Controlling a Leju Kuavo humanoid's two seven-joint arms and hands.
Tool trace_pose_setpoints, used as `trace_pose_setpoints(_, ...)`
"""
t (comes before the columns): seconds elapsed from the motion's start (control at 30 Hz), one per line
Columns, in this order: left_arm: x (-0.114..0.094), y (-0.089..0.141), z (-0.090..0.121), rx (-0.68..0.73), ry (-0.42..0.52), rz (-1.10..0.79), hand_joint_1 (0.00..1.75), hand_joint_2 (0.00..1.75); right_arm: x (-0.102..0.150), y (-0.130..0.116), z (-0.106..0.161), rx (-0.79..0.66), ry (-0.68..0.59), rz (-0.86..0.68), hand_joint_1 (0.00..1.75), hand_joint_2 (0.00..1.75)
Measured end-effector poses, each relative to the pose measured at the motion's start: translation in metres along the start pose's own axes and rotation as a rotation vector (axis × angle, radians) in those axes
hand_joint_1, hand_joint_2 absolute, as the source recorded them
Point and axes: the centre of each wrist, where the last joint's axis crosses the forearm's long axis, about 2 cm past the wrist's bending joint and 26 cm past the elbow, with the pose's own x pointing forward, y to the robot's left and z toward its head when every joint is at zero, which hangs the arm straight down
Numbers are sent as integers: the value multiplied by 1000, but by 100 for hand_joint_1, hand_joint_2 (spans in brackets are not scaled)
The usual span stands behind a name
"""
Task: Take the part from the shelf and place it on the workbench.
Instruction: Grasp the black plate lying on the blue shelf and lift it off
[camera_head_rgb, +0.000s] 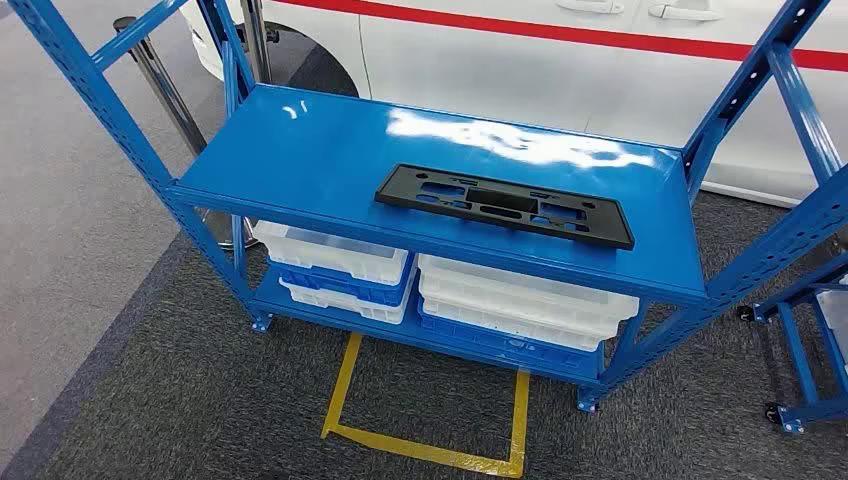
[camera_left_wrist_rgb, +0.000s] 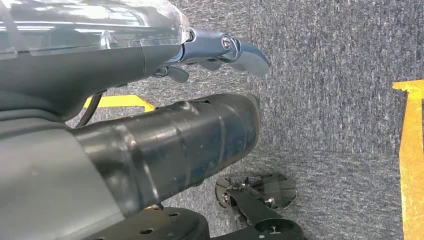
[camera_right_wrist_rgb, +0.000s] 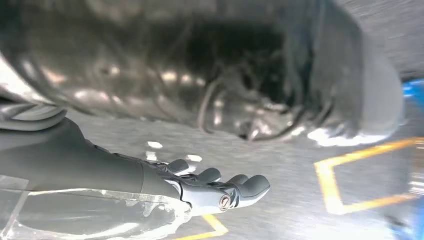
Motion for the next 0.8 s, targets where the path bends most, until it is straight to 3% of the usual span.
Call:
trace_pose_setpoints(0.1,0,-1,0,-1,-1,0,0,0,13,2,0,7,-87,-12,0,0)
trace_pose_setpoints(0.37,3,-3,-1,-9,-10,-7,0,0,75,28,18,115,-429,-75,0,0)
trace_pose_setpoints(0.8,12,-6,-4,-27,-21,-36,0,0,169,75,100,376,-936,-214,0,0)
